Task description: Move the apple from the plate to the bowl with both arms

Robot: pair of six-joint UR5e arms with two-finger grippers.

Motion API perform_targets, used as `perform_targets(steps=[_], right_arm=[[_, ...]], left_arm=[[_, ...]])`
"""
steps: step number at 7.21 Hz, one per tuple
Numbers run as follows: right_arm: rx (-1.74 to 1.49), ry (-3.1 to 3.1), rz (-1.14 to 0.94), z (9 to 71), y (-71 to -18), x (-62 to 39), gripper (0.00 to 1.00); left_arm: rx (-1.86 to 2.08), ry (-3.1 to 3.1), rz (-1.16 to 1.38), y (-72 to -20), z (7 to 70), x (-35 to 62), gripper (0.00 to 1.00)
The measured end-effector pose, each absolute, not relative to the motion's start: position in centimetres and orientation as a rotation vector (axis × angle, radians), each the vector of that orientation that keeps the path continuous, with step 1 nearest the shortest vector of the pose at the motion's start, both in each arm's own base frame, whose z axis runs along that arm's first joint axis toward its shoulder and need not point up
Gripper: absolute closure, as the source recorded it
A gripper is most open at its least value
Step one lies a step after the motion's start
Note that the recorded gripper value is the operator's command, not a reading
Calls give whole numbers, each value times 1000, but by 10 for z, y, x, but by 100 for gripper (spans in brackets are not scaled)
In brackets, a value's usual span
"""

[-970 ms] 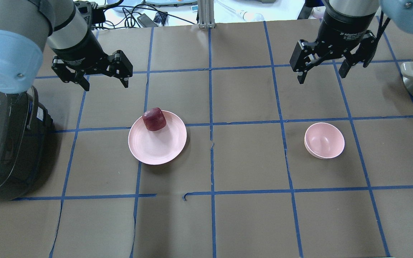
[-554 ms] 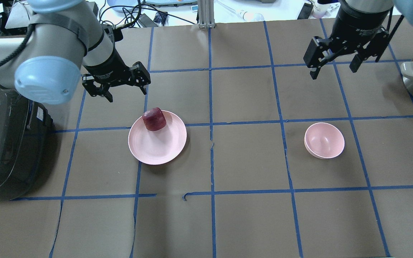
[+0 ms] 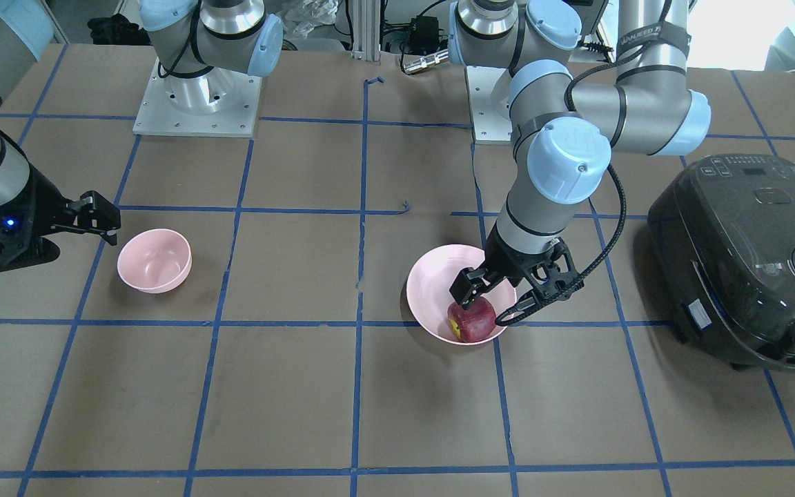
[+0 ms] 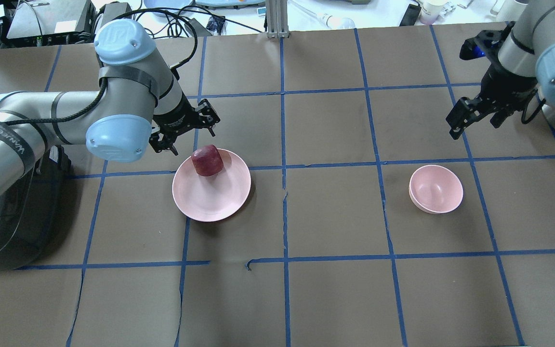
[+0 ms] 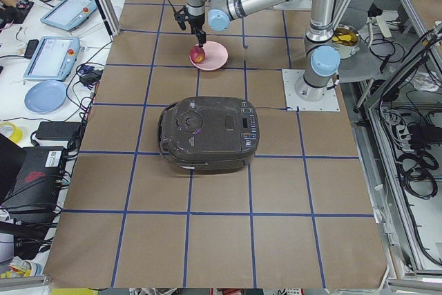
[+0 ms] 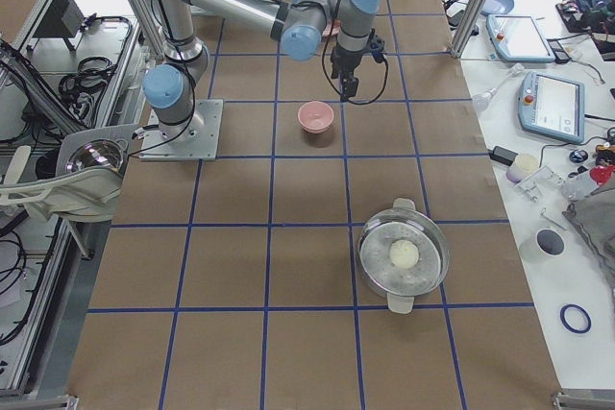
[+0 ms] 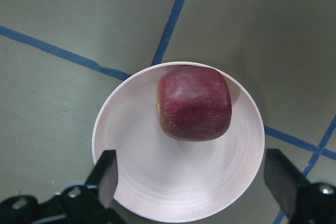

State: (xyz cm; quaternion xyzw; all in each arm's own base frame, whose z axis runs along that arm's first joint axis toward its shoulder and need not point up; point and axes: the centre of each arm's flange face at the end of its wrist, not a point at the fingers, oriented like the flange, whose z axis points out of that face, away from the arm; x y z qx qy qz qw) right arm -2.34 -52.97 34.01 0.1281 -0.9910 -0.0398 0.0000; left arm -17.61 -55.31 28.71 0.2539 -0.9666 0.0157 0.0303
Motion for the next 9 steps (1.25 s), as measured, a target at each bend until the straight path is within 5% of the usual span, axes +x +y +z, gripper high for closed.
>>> perform_targets(steps=[4, 7, 9], right_arm=[[436, -3123, -188, 236, -514, -44, 1], [408, -3151, -253, 211, -510, -42, 26], [392, -3161, -293, 201, -506, -41, 100]], left_arm=[[791, -2992, 69, -563, 232, -192, 0], [741, -3050, 53, -564, 212, -189, 0], [727, -3059, 37, -562, 206, -190, 0]])
